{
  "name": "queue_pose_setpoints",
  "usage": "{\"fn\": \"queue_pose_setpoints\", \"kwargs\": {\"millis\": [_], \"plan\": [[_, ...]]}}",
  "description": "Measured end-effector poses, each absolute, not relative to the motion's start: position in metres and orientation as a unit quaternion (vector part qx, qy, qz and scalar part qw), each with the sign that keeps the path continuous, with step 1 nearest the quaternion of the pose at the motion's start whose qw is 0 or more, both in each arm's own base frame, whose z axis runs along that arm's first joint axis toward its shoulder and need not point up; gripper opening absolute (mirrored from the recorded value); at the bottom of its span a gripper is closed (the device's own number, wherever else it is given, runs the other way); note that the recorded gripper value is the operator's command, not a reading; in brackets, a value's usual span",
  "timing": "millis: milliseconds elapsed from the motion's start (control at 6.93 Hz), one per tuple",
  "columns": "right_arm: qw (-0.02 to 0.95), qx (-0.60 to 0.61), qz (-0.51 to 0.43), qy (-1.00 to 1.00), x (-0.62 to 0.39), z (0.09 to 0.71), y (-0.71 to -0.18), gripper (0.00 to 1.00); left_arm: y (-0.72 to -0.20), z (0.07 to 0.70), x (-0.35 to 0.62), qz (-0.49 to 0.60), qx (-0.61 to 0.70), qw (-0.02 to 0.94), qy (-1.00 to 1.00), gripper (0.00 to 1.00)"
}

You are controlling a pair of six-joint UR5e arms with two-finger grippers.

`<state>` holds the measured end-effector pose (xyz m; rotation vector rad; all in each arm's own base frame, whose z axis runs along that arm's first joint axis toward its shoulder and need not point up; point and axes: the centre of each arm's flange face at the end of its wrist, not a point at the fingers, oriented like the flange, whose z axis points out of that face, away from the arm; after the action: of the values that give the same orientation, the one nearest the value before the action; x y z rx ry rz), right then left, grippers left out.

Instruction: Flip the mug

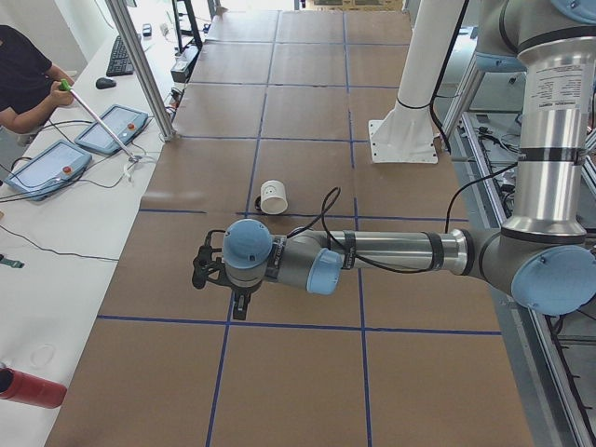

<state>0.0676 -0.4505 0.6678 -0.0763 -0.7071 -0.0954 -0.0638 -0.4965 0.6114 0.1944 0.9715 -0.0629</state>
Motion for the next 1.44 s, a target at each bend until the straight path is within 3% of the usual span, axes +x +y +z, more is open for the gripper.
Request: {"fn": "queue_pose_setpoints", "kwargs": {"millis": [866, 1443], "plan": [[0.936, -0.037, -0.047, -0.346, 0.068, 0.668, -0.451, 1.0, -0.483, 0.532, 0.121, -0.211, 0.089, 0.781, 0.581, 1.0], [0.936, -0.037, -0.047, -0.346, 0.068, 0.668, -0.451, 1.0, -0.448, 0.516, 0.211, -0.328, 0.133, 0.626, 0.694, 1.0]]}}
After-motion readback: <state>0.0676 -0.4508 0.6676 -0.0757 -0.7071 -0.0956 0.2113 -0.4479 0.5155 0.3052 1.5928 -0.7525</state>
